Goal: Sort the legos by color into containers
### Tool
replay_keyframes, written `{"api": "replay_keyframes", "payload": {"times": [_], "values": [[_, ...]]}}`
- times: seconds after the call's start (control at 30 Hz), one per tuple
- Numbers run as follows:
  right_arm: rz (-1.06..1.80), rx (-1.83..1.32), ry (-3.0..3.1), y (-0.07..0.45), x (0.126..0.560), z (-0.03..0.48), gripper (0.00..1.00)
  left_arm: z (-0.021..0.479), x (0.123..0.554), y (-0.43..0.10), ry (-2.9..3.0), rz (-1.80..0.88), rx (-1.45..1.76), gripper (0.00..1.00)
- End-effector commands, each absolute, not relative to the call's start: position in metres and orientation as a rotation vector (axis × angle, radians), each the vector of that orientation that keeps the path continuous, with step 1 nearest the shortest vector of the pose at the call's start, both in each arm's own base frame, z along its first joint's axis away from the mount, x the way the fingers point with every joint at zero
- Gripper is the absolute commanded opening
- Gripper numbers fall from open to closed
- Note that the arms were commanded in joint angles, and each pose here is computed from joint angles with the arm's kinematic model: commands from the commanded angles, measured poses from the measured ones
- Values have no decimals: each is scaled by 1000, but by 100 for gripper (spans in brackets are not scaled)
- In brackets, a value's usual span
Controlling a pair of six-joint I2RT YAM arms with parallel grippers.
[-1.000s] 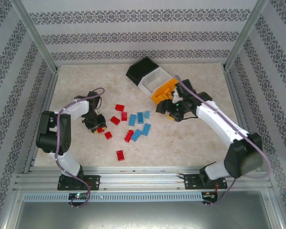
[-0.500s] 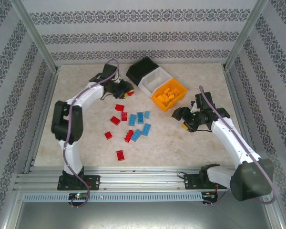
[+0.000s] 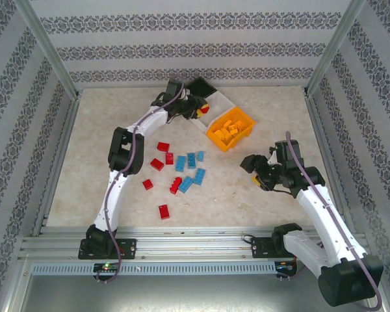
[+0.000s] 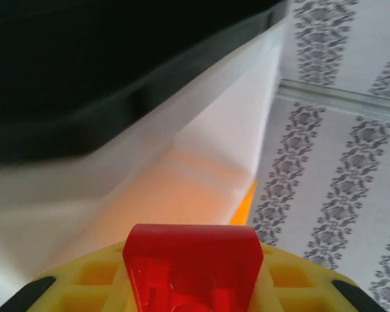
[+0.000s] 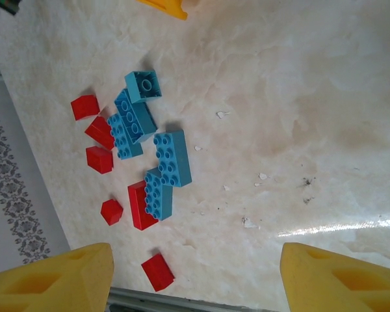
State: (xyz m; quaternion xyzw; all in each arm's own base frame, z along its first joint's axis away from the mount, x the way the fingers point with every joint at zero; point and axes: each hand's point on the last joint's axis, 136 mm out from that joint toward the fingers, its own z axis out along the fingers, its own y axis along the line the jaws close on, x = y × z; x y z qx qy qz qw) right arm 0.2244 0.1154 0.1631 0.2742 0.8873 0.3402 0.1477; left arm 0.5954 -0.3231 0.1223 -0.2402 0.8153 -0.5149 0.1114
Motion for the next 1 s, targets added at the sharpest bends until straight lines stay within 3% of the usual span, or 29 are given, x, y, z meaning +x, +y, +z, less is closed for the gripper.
{"api": "replay_keyframes", "payload": {"times": [0.0,0.23,0.63,0.97], "values": [[957,869,2542,108,219,157,68,131,598,-345,2403,-1558,-688,26],[952,850,2540,107,219,165,68,97,602,-362,2418,-1556,-789,26],[954,817,2566,107,212,164,68,76,540,-391,2587,-1434,-751,26],[963,803,2570,108,210,163,68,52,476,-392,2595,-1446,-914,27]]}}
